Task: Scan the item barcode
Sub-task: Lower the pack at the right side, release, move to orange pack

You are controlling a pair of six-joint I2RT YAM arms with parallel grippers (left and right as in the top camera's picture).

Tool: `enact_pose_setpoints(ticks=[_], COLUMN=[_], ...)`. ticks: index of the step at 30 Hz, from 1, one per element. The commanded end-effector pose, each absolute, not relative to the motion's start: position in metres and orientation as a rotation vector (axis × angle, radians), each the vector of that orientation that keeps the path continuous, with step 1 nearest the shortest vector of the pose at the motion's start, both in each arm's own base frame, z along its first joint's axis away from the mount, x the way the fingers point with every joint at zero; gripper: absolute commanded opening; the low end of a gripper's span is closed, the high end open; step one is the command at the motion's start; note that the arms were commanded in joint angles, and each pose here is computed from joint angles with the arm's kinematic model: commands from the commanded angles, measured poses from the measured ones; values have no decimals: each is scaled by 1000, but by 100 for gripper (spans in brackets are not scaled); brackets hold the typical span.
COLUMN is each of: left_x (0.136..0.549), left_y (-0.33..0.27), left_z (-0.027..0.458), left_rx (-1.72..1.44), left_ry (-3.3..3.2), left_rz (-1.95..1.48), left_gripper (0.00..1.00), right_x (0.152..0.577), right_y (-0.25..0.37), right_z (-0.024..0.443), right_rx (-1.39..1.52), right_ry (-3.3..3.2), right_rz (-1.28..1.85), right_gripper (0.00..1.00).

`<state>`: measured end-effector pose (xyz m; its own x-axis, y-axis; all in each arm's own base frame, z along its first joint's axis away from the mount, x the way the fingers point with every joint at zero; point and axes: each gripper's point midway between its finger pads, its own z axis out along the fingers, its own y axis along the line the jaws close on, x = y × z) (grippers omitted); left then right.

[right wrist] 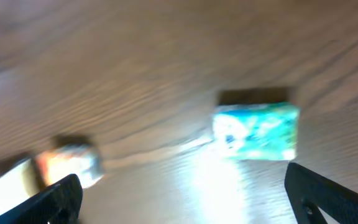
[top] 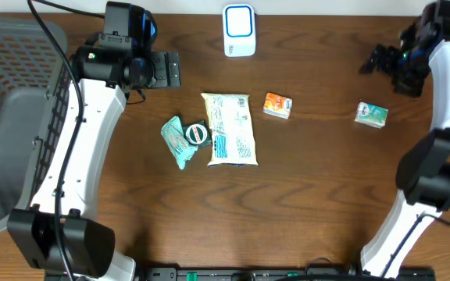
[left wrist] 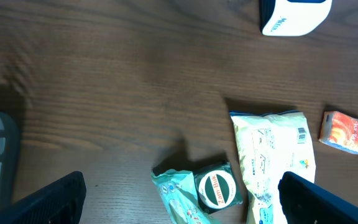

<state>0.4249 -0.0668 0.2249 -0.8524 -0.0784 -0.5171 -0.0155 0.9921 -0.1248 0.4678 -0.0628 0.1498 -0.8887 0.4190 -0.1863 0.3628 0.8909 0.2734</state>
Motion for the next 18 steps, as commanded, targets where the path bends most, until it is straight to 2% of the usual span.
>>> enact_pose_setpoints(ticks=[1, 6, 10, 18], left_x=[425, 425, 425, 425], left_y=[-65, -65, -65, -65], left_z=[230, 230, 230, 230], left_rx=[-76, -75, -75, -75], left_ry=[2575, 2575, 2575, 2575], left_rz=[-153, -153, -153, -153], left_gripper=[98, 98, 98, 98], right_x=[467, 467, 470, 474], right_y=[-18, 50, 103, 193], right_z=[155, 141, 128, 85], right_rx=[454, 257, 118, 80], right_ry=[2852, 2900, 2888, 2800], right_rz=[419, 469, 479, 483], right_gripper=[96, 74, 62, 37])
